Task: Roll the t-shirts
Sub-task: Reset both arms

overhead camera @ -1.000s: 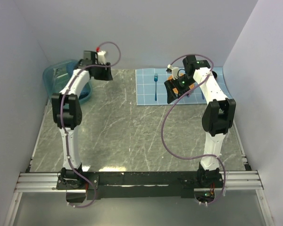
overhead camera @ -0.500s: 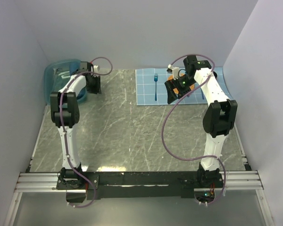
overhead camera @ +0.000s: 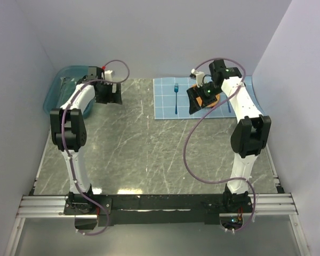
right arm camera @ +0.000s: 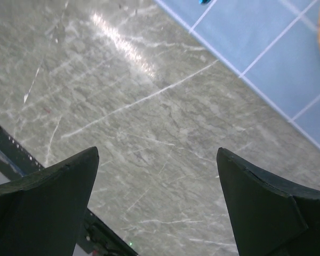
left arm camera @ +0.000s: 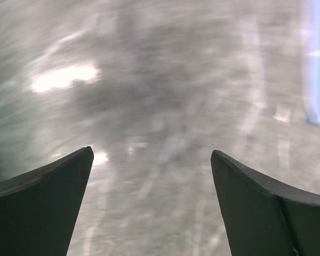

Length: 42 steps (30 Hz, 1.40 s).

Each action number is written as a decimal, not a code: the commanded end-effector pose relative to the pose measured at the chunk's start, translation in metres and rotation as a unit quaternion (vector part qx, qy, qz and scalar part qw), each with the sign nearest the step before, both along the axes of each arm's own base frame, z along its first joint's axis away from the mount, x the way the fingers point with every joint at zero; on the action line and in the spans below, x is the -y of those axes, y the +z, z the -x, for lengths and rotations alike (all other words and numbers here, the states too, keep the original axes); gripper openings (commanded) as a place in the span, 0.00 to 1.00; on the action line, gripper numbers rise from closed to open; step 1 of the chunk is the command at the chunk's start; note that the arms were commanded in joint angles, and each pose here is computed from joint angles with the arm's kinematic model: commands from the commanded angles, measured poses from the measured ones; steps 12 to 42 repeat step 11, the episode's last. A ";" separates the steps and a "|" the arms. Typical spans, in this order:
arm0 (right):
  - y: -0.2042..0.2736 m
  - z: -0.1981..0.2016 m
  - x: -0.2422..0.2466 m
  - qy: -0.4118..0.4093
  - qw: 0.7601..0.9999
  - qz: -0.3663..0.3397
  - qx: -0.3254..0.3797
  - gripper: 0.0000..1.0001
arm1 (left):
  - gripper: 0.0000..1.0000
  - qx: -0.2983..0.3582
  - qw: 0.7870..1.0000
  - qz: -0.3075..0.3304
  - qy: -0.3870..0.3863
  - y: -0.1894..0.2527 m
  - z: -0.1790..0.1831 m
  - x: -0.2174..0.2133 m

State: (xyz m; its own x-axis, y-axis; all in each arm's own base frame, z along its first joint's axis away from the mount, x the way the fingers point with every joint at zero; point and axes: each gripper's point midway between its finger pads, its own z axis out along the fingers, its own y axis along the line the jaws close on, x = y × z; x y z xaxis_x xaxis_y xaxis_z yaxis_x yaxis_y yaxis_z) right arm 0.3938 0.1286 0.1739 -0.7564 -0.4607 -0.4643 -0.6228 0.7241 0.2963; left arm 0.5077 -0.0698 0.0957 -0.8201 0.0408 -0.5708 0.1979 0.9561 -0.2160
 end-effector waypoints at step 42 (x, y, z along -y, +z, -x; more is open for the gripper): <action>0.105 0.052 -0.048 0.041 0.983 0.011 0.180 1.00 | 0.99 0.161 0.961 0.046 -0.220 0.147 0.063 0.163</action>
